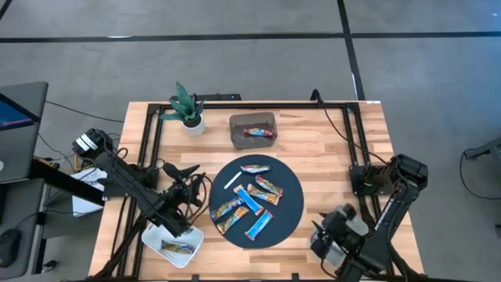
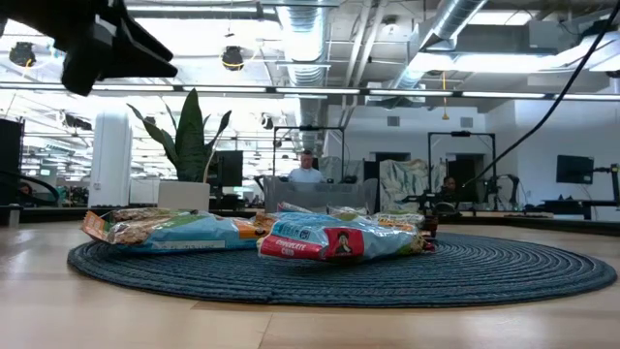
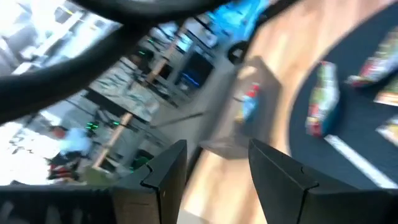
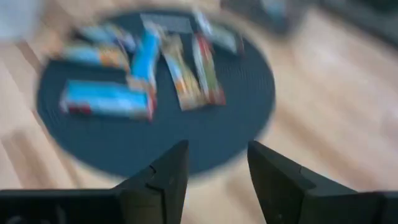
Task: Pick and place Granola Bars by type
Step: Put the blue granola bar into the white bin
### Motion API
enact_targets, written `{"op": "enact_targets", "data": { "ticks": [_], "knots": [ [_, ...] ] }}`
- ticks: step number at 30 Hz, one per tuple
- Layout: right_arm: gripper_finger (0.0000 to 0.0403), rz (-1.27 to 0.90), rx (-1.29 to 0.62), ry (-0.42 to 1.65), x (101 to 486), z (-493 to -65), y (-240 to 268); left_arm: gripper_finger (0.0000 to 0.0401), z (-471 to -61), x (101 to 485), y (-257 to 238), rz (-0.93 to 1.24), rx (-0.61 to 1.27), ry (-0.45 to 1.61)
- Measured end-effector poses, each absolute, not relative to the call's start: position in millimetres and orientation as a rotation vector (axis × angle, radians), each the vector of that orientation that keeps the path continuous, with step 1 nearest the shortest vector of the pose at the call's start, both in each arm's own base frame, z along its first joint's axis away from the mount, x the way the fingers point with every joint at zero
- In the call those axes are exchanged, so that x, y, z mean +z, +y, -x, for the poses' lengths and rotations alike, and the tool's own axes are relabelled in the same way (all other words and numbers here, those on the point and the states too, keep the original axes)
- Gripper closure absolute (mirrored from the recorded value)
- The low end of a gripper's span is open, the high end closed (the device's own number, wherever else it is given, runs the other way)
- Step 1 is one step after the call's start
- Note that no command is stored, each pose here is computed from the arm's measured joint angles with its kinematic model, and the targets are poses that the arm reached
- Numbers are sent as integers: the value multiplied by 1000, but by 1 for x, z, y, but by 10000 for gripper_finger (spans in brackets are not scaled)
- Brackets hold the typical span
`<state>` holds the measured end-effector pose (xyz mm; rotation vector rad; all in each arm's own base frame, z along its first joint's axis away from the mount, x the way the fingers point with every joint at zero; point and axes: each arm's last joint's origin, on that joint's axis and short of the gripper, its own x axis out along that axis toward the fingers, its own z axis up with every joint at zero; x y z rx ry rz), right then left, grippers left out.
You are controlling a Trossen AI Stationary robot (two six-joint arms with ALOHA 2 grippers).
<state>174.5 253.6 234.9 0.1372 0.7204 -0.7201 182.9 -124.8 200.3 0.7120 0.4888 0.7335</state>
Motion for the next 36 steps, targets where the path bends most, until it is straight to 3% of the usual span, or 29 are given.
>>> {"op": "enact_targets", "data": {
  "ticks": [5,11,14,19,27,36],
  "knots": [
    [256,51,-662,549,239,-195,245,234,-204,206,-145,-679,525,632],
    [270,126,-645,504,238,-219,239,234,-234,221,-162,-507,76,703],
    [275,157,-628,491,228,-226,238,234,-246,222,-157,-416,-52,709],
    [280,209,-606,496,211,-221,237,234,-262,211,-134,-327,-52,805],
    [280,223,-595,441,211,-214,241,232,-284,182,-109,-194,-45,952],
    [280,184,-552,427,211,-203,252,212,-289,173,-93,-124,-6,1017]
  ]
}}
